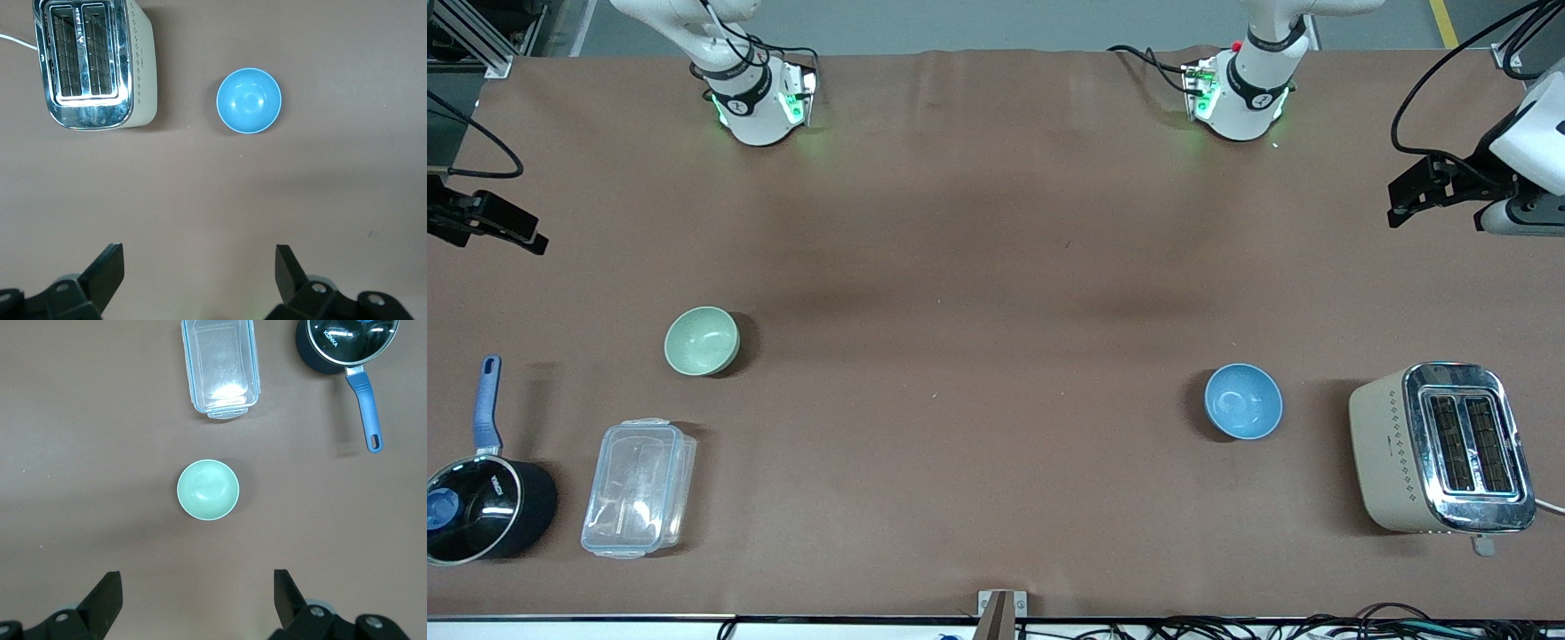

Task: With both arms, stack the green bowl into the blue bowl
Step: 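Reach the right gripper to the green bowl while the left gripper reaches the blue bowl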

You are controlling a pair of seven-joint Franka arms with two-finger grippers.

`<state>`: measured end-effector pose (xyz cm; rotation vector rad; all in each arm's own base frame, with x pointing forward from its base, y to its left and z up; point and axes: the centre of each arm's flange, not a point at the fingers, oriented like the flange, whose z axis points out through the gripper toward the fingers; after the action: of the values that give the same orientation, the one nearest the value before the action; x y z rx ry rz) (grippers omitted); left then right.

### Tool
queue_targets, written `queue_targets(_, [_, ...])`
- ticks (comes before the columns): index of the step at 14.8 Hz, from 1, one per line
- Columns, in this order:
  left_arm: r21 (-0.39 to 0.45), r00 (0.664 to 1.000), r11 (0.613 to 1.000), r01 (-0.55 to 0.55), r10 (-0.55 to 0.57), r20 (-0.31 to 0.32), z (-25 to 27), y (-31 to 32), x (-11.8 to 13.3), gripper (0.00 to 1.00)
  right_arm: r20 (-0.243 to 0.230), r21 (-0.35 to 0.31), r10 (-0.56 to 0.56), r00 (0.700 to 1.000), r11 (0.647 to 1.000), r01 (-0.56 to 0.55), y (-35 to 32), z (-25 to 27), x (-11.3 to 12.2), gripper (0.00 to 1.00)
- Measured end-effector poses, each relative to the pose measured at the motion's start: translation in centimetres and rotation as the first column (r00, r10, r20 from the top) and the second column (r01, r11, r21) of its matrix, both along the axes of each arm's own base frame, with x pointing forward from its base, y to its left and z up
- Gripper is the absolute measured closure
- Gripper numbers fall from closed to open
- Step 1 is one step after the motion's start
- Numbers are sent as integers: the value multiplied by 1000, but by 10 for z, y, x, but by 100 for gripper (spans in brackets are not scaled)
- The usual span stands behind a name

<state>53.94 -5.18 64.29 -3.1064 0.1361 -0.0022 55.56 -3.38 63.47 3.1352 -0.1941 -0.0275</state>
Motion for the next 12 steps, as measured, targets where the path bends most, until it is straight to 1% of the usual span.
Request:
queue_targets(4, [0,1000,1000,0,0,-2,-2,0,1,0,-2,0,0,1000,1000,0,0,-1,0,0])
queue_targets(7, [4,1000,1000,0,0,-31,-19,-1,12,0,-6,0,0,1000,1000,0,0,-2,0,0])
queue_targets(9, [6,999,1000,3,-2,-37,-53,-5,37,0,-7,0,0,1000,1000,0,0,-2,0,0])
queue_targets(12, [9,999,1000,17,-17,-39,-145,-17,88,0,-8,0,0,1000,1000,0,0,-3,0,0])
